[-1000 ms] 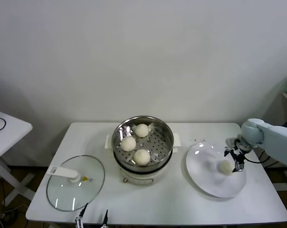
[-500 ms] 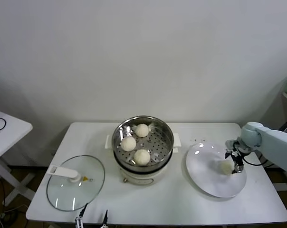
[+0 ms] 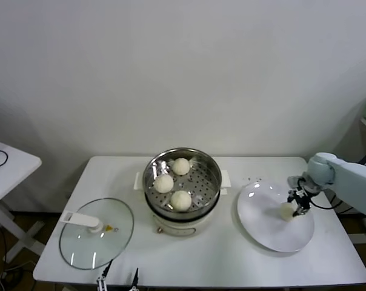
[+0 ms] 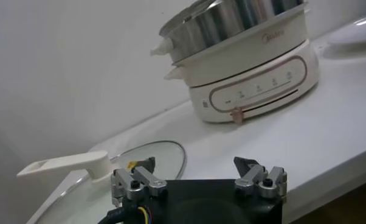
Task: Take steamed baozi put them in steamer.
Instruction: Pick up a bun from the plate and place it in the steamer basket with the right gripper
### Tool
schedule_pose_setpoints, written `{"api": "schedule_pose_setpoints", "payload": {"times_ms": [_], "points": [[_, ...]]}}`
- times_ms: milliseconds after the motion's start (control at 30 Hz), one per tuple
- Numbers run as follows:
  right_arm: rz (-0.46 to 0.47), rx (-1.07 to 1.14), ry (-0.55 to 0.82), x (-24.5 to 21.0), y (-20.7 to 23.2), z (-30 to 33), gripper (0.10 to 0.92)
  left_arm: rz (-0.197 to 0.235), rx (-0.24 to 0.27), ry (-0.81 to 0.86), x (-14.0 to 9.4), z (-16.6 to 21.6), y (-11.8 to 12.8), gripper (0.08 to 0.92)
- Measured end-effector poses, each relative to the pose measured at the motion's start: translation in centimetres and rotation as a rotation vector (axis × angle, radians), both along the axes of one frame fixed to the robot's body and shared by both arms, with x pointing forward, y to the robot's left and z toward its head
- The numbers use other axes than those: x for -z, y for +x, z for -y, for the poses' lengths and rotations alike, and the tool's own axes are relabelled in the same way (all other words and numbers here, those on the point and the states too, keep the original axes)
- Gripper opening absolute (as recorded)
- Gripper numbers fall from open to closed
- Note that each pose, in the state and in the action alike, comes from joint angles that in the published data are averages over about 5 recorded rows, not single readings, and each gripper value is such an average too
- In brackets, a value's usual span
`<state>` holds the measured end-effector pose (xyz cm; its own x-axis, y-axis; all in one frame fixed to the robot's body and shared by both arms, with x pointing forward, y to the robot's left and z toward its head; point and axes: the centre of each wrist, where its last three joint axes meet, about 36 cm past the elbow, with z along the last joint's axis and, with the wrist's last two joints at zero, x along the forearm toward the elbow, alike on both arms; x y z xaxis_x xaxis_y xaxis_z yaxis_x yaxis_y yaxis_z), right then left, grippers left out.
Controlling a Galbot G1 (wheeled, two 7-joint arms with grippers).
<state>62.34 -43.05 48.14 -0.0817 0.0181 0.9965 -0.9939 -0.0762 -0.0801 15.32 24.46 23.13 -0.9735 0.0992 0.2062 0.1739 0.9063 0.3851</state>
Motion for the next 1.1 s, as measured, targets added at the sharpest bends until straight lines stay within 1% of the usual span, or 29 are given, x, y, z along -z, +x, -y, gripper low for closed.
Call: {"api": "schedule_pose_setpoints", "payload": {"times_ms": [200,500,700,900,1100], "points": [[0.021,-0.04,0.027,-5.0,1.3,-2.2,0.546,0.001,0.004,-0.001,-0.1,0.2,0.0,0.823],[0.06,-0.091,0.096,-15.7,3.0,-7.6,0.551,0.005,0.006,-0.008,-0.2,0.3,0.3,0.823],[0.09,-0.132,0.159,-22.0,2.9,-12.6,0.553,0.002,0.012,-0.013,-0.2,0.5,0.3,0.823],[0.095,-0.167,0.208,-25.0,2.3,-17.6,0.563,0.008,0.009,-0.012,-0.2,0.4,0.3,0.823],[0.094,-0.197,0.237,-24.8,2.3,-22.0,0.571,0.012,0.009,-0.012,-0.3,0.4,0.4,0.823]]}}
